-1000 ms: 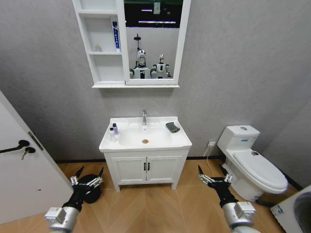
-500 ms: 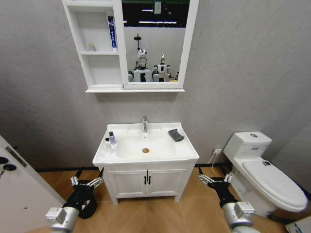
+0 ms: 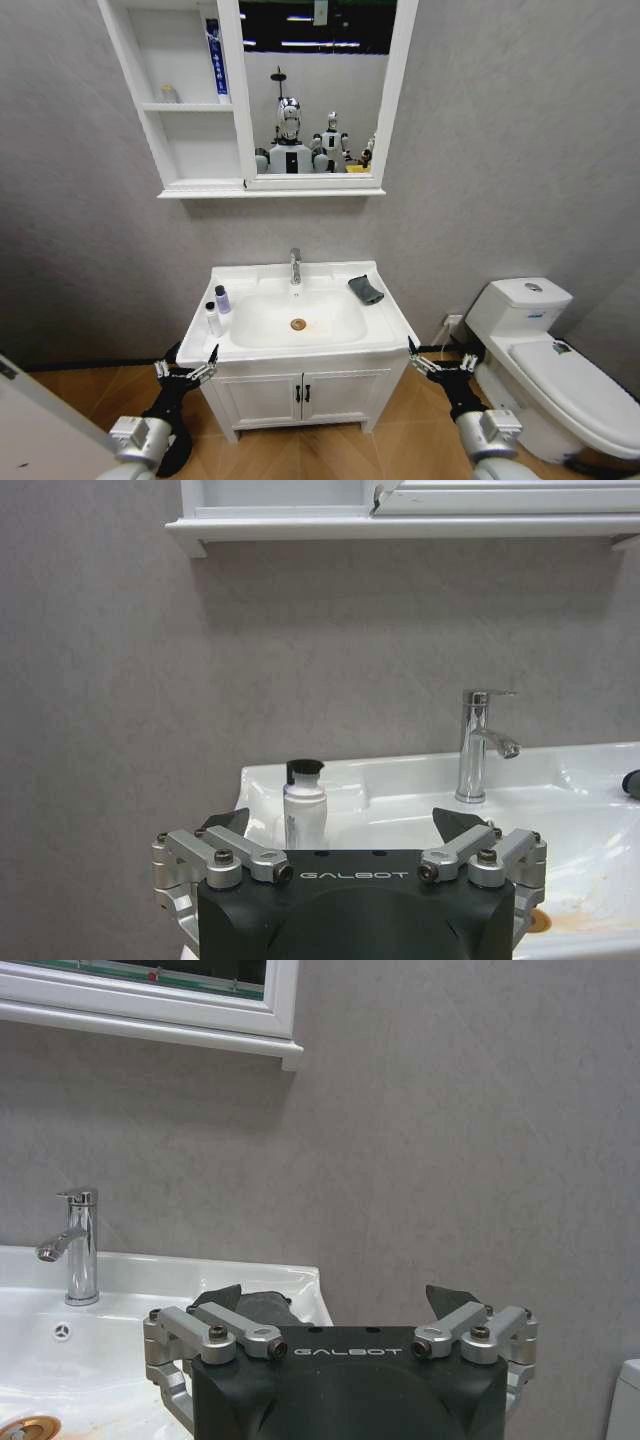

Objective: Move facial cleanser and shampoo from washbasin to cabinet, then wipe washbasin with towel.

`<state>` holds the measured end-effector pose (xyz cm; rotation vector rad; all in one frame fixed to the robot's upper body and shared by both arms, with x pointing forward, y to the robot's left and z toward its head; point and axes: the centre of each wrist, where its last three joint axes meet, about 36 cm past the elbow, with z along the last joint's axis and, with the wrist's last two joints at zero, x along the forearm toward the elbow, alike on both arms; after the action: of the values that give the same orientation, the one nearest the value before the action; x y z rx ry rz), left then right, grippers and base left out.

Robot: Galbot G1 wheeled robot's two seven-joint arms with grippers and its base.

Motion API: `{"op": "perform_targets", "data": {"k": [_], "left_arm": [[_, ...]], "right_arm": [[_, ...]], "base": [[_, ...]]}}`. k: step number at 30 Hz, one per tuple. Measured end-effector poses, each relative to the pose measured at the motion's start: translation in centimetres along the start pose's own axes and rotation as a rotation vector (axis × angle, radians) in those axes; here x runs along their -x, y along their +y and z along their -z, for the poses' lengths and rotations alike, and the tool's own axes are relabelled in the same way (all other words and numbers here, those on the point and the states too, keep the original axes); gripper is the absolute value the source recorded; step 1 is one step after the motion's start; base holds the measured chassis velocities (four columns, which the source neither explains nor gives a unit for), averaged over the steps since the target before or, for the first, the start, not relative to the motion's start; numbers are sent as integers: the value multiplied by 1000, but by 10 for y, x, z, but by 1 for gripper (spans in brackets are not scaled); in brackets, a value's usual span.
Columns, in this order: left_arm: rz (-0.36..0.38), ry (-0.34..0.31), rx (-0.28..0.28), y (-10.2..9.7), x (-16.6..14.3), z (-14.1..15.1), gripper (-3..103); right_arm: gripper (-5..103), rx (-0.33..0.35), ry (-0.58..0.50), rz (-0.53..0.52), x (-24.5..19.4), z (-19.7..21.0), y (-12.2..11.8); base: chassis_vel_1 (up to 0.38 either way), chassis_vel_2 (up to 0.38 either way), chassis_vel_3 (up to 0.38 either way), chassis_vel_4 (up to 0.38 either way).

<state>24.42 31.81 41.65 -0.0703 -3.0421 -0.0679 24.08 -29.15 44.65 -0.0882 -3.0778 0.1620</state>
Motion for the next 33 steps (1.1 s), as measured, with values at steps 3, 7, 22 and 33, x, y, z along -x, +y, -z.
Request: {"op": "perform_targets", "data": {"k": [3,7,22,33], "left_arm": [[9,17,-8,-2,5,-4,100],[15,30,1,-2,17,-11,100],[24,72,-28,-5,79,-19,100],[36,89,-28,2,119,-31,100]], "right_arm": [[100,0,-5,8,12,-1,-1],[100,5,-8,13,24,-4,0],[100,8,-15,11,50,-8,-8],[100,13,-5,16,58,-11,-7]], "base": [[0,0,0,0],[0,0,0,0],[0,0,0,0],[0,0,0,0]]}}
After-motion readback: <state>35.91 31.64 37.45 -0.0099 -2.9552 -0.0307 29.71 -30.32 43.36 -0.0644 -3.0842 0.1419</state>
